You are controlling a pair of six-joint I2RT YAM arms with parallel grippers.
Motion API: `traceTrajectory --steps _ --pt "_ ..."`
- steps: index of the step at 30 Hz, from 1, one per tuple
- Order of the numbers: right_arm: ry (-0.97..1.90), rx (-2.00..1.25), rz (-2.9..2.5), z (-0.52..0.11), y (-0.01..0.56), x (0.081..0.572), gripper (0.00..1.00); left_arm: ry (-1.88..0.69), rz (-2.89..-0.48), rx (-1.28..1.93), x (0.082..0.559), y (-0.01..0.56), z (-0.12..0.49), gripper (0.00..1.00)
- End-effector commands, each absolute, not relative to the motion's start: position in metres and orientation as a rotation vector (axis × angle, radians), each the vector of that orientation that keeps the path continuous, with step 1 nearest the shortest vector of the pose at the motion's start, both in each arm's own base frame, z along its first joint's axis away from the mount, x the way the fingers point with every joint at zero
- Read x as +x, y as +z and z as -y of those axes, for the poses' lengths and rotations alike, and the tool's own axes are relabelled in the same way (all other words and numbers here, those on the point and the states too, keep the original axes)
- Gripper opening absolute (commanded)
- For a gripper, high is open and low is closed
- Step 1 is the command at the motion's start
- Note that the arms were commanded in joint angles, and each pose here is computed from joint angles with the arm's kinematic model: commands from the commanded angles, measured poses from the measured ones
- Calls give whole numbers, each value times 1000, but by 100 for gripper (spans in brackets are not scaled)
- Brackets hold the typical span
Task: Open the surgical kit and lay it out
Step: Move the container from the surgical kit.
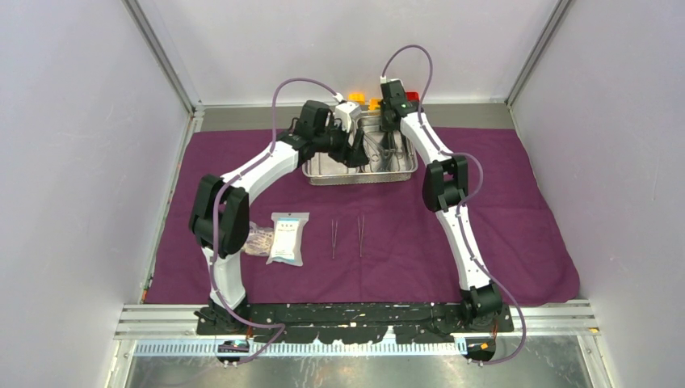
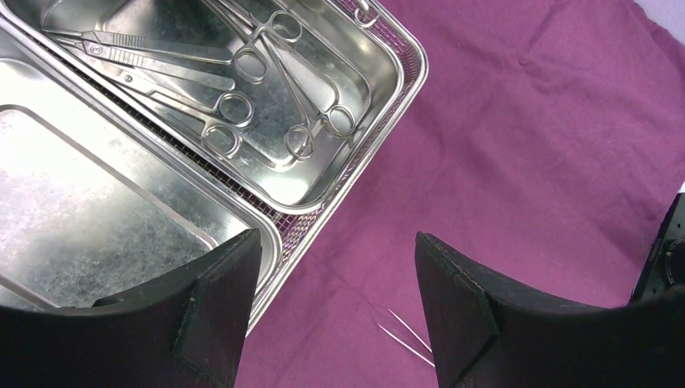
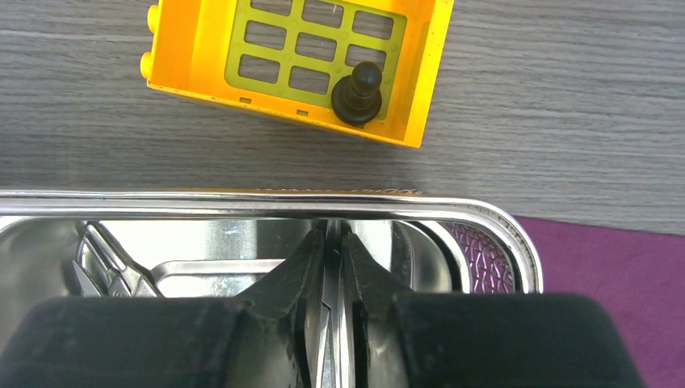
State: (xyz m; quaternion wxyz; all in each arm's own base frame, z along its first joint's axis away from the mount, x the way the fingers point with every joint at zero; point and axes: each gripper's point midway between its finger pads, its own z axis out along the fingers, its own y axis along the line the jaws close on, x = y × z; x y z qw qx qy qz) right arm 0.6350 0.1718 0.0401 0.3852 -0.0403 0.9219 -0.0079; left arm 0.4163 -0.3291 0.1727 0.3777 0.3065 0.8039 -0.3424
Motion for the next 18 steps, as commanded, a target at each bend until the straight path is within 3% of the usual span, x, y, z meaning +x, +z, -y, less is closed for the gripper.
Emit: traceTrajectory --steps 1,8,14,18 --pt "-86 -152 -2395 -167 22 625 22 -893 -1988 791 412 201 327 72" --pt "-78 -142 -2405 -167 15 625 24 -895 -1987 792 413 201 328 72" --pt "-50 -117 -2411 -162 14 628 9 -896 -1986 793 414 200 328 72" --pt "-24 -113 -2404 -163 18 630 3 -899 -1995 788 416 197 330 72"
